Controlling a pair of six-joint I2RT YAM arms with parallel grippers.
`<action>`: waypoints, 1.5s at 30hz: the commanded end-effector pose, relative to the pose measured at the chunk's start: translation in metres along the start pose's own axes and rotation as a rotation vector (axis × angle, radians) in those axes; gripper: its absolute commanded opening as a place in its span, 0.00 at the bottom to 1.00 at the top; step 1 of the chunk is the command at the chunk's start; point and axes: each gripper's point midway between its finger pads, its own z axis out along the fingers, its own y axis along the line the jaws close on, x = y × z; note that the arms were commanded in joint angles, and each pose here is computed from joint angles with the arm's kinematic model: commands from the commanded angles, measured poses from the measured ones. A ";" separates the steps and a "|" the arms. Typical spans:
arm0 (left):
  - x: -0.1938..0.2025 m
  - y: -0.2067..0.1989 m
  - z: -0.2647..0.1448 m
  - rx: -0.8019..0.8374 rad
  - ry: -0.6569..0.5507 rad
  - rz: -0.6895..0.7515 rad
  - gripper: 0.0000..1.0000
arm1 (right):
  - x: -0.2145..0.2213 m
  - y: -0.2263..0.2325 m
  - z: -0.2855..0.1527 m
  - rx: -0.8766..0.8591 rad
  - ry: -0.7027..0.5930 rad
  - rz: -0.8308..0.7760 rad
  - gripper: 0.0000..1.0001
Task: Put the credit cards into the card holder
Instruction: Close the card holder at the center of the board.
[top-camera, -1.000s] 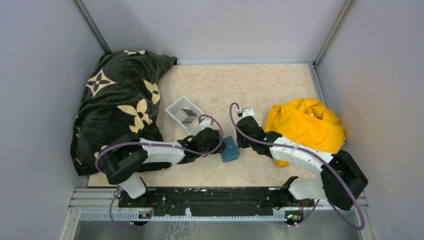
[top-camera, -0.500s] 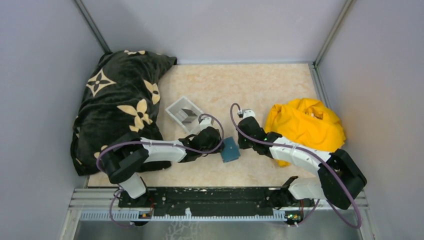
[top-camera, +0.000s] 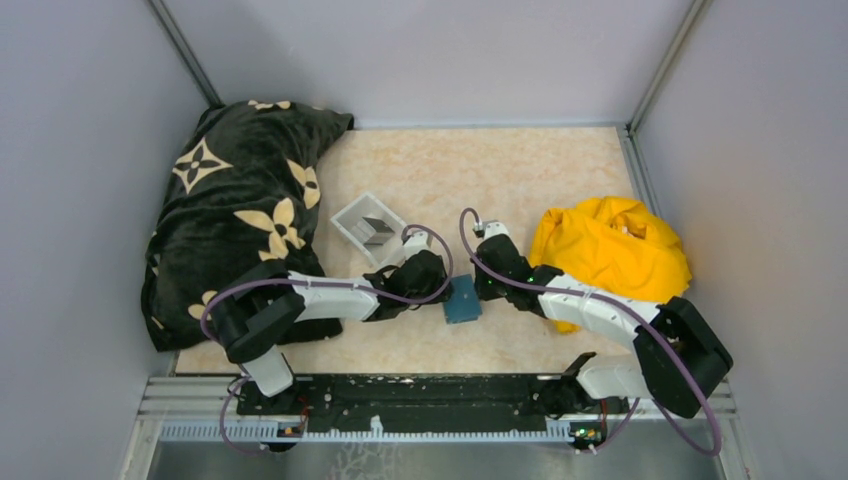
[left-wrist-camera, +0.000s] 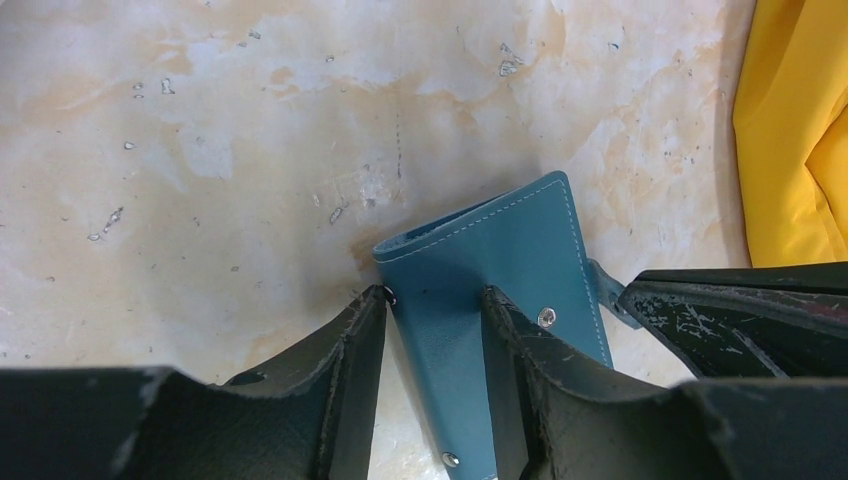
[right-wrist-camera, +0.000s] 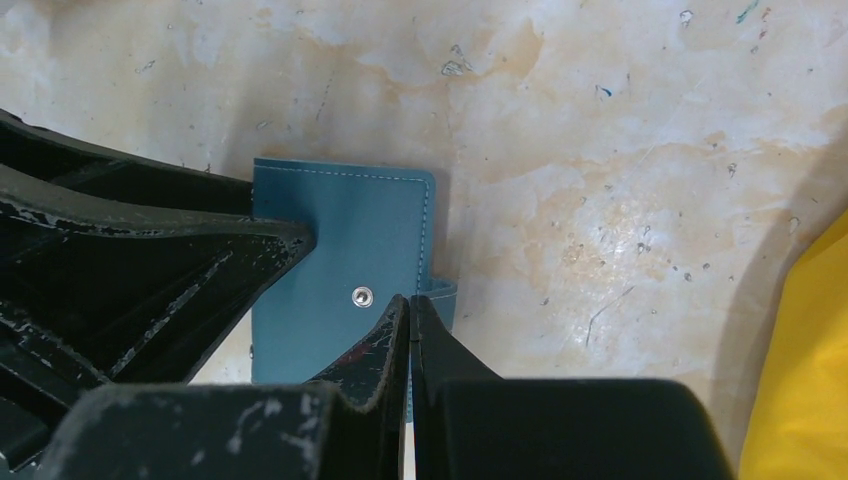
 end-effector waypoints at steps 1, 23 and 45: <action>0.039 0.035 0.002 -0.108 0.133 0.046 0.47 | -0.009 0.009 0.003 -0.045 -0.029 0.022 0.00; 0.049 0.031 0.005 -0.096 0.160 0.051 0.41 | -0.011 0.027 0.011 -0.099 -0.009 0.037 0.00; 0.050 0.027 0.005 -0.087 0.161 0.053 0.40 | -0.012 0.042 0.011 -0.117 -0.010 0.021 0.00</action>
